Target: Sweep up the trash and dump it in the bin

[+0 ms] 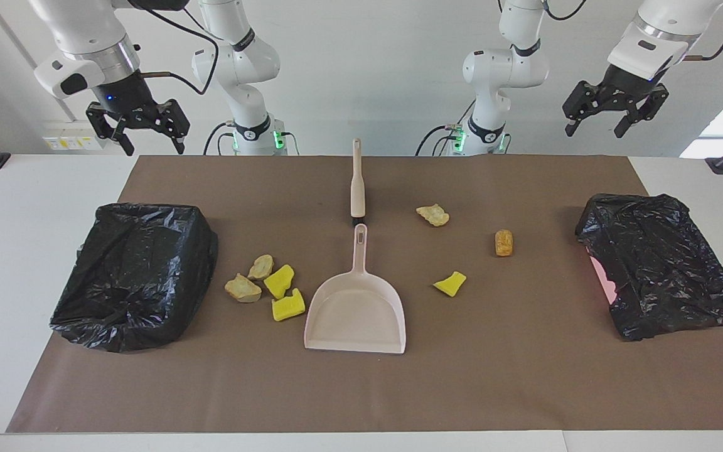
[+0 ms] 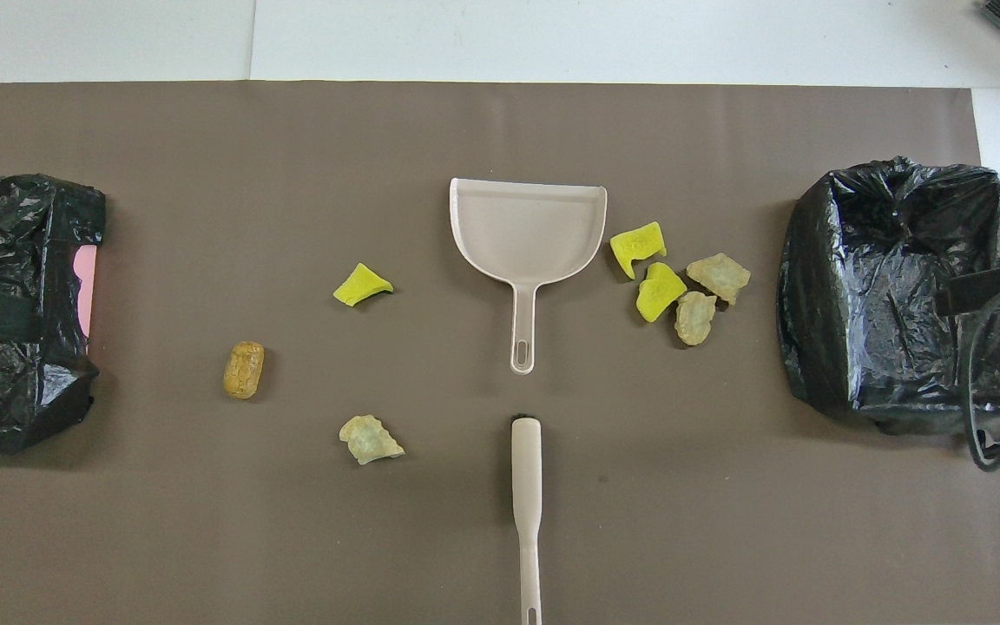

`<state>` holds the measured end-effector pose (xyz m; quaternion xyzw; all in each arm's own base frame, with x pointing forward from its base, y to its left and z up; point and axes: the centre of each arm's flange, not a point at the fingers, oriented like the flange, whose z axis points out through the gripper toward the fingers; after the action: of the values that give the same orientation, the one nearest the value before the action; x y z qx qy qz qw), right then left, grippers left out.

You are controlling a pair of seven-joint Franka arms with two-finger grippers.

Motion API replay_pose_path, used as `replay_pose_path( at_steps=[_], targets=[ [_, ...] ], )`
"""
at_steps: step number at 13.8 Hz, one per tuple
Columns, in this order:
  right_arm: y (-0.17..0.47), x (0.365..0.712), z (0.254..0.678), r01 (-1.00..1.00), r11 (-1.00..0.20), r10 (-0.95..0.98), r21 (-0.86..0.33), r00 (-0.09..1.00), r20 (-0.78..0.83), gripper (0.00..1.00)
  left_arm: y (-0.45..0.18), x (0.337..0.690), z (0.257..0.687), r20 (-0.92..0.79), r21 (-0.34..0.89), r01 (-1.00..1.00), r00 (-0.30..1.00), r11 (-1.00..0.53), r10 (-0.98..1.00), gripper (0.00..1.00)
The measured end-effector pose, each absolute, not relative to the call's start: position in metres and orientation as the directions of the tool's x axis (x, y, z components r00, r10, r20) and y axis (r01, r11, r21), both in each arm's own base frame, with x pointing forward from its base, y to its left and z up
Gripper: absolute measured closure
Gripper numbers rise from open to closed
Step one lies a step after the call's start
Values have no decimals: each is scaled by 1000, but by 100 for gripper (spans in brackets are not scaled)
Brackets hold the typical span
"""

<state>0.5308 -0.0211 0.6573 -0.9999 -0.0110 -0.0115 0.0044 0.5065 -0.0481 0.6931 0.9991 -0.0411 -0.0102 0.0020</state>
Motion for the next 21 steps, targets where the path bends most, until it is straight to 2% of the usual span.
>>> replay_pose_path(
  at_steps=[21],
  targets=[
    [-21, 531, 657, 22, -1000, 22, -9, 999, 23, 0, -45, 506, 694, -18, 4, -74, 997, -997, -74, 0]
  ],
)
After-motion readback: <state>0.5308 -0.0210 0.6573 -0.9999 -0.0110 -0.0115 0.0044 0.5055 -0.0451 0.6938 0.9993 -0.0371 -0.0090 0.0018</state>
